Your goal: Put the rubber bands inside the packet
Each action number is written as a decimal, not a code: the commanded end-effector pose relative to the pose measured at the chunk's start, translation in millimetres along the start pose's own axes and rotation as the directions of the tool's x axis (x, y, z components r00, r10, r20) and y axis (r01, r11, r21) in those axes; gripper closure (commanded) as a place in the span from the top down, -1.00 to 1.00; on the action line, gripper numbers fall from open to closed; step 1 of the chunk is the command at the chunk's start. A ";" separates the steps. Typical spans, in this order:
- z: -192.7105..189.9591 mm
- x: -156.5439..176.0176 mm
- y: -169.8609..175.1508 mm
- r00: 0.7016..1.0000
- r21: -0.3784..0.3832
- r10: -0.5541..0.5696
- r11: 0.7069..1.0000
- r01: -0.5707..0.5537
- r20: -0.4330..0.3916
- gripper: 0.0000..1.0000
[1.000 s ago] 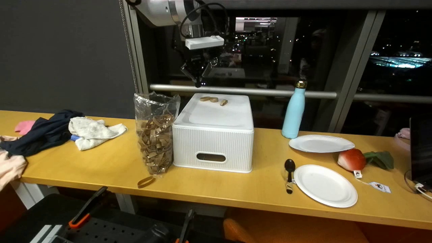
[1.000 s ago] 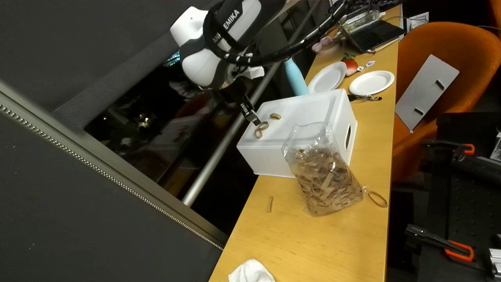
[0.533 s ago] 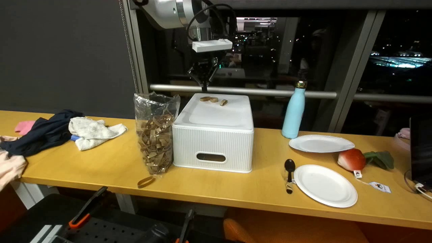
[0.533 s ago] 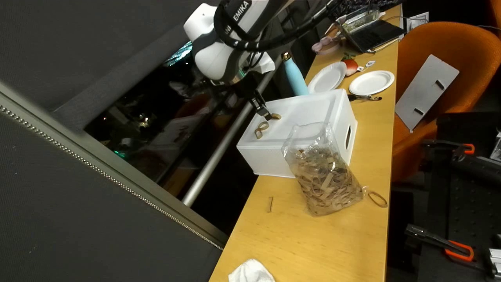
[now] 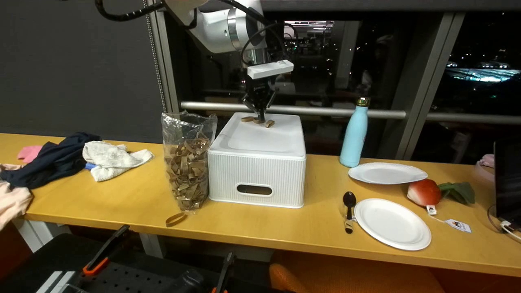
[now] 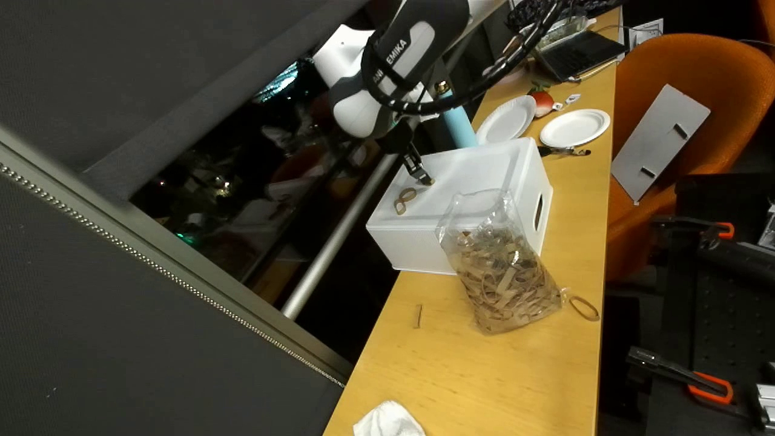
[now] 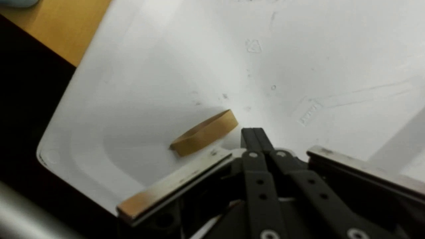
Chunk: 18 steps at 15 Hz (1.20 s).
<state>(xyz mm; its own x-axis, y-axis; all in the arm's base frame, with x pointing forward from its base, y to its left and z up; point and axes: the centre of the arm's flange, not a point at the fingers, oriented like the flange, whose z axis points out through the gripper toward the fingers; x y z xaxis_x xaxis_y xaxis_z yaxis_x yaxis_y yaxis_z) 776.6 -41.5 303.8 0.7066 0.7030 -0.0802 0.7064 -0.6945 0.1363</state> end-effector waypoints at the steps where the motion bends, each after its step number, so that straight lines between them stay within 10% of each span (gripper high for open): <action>1: 3.2 22.5 19.8 1.000 -0.042 -0.017 0.999 0.016 -0.021 -1.00; 2: 3.3 24.4 19.9 1.000 -0.043 -0.017 0.999 0.016 -0.023 -1.00; 3: 4.5 25.4 19.5 1.000 -0.046 -0.018 0.999 0.017 -0.024 -0.48; 14: -2.4 7.2 22.4 0.997 -0.046 0.081 0.996 -0.081 -0.012 0.95; 18: 5.4 -0.9 28.7 0.986 -0.050 0.166 0.985 -0.166 -0.013 1.00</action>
<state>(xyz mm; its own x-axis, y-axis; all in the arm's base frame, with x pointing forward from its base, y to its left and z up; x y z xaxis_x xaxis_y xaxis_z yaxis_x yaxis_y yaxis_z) 794.4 -56.5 303.6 0.7774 0.6273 -0.0469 0.6233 -0.7581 0.1918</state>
